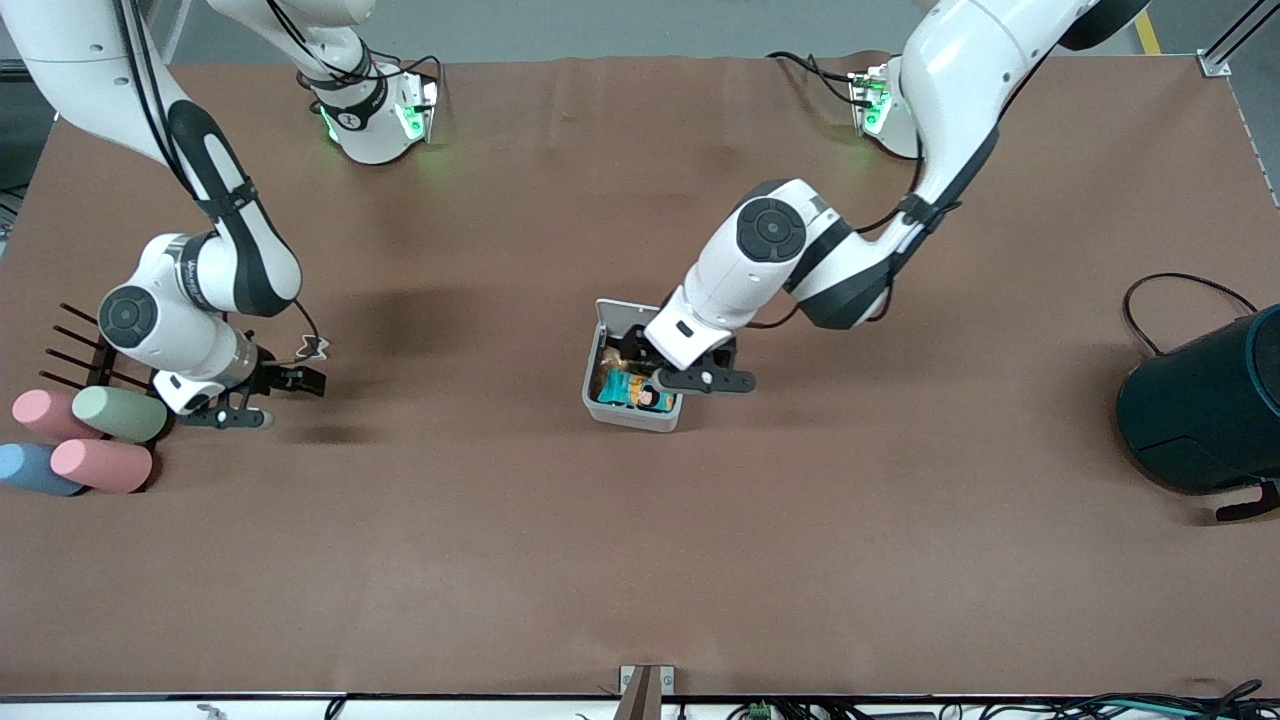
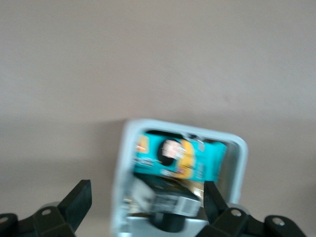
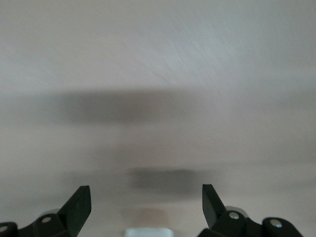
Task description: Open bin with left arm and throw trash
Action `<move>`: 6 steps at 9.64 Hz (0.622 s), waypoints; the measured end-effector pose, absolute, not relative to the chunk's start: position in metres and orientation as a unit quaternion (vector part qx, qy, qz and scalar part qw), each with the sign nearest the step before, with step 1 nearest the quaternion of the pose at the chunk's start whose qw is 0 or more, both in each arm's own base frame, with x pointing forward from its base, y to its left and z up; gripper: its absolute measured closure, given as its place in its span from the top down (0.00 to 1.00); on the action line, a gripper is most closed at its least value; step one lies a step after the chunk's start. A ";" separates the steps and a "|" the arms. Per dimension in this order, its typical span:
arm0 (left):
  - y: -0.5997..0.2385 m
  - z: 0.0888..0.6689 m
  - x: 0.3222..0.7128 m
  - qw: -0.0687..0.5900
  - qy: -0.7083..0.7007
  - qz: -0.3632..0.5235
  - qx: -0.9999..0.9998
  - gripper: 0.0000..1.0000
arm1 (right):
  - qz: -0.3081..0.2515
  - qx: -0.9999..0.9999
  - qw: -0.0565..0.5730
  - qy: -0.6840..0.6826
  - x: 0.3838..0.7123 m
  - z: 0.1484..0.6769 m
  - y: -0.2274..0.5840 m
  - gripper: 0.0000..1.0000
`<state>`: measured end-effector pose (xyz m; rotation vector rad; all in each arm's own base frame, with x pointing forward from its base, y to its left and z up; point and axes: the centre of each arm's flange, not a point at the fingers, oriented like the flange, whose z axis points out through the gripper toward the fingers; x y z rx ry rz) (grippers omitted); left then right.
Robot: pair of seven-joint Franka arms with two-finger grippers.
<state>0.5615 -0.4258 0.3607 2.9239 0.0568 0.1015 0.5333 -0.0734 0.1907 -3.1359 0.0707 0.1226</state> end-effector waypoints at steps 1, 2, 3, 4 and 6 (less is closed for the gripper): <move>-0.400 0.391 0.580 0.082 0.036 0.035 0.995 1.00 | 0.050 -0.998 0.002 0.026 0.524 0.184 -0.078 0.99; -0.369 0.423 0.596 0.063 0.058 0.039 0.996 1.00 | 0.064 -0.998 0.004 0.025 0.516 0.180 -0.076 0.99; -0.334 0.452 0.610 0.047 0.079 0.044 0.995 1.00 | 0.083 -0.996 0.007 0.023 0.510 0.179 -0.073 0.98; -0.298 0.477 0.617 0.028 0.080 0.047 0.995 1.00 | 0.097 -0.995 0.009 0.020 0.506 0.183 -0.069 0.98; -0.237 0.524 0.615 -0.005 0.061 0.040 0.997 1.00 | 0.104 -0.994 0.009 0.018 0.499 0.193 -0.066 0.93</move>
